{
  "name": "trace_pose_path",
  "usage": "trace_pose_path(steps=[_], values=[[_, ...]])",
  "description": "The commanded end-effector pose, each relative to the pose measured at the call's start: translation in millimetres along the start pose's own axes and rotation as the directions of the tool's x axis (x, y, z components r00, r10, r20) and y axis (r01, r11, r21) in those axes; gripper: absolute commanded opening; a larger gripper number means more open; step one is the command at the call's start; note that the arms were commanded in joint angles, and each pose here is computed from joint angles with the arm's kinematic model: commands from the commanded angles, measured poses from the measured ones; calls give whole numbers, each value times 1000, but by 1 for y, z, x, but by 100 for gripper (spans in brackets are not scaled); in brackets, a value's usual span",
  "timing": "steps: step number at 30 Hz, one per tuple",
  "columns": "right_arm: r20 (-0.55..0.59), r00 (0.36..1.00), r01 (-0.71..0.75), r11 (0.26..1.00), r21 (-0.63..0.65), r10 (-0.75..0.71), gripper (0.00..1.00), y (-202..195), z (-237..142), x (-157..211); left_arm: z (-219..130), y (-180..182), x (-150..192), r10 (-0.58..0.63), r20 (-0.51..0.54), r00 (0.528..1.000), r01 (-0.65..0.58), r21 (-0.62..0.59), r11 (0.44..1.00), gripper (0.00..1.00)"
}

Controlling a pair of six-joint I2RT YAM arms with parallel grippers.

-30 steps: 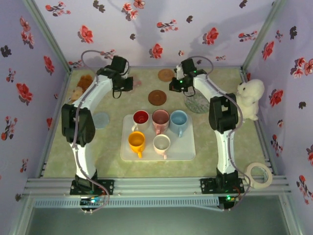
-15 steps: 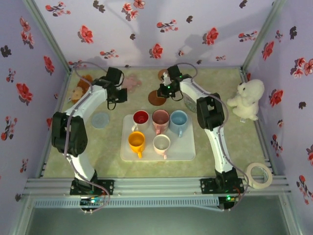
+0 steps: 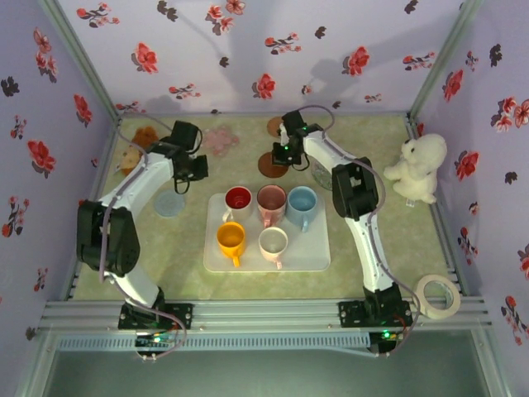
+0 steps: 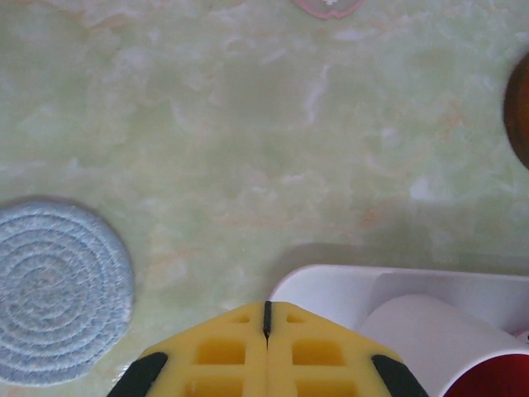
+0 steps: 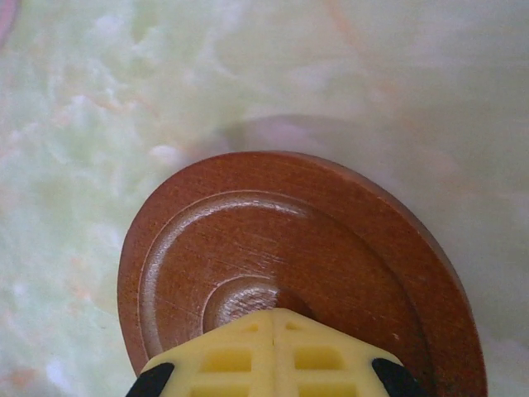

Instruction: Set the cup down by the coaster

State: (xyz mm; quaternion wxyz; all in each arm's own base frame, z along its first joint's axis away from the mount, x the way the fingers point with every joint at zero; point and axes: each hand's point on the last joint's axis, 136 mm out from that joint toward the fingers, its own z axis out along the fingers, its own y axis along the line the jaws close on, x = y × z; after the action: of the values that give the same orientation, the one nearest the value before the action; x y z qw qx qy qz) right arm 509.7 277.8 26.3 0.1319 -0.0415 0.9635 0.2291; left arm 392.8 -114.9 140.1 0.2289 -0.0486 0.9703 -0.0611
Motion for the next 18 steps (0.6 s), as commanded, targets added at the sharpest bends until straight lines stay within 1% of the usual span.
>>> trace_pose_path(steps=[1,6,10,13,16,18], values=[[-88,994,-46,974,223,67,0,-66,-11,33,-9,12,4,-55,0,998,55,-14,998,0],[-73,992,-76,952,296,102,0,-94,-30,43,-17,14,11,-61,-17,998,61,-5,998,0],[-70,992,-85,958,274,108,0,-99,-38,42,-26,22,15,-87,-28,996,87,-20,996,0],[-68,994,-73,973,218,90,0,-89,-43,37,-27,28,22,-105,-61,993,103,-27,994,0],[-33,997,-61,984,169,67,7,-76,-52,26,-27,32,30,-117,-90,989,113,-42,993,4],[-10,998,-54,988,147,56,14,-68,-59,19,-26,35,35,-130,-98,987,125,-51,991,8]])
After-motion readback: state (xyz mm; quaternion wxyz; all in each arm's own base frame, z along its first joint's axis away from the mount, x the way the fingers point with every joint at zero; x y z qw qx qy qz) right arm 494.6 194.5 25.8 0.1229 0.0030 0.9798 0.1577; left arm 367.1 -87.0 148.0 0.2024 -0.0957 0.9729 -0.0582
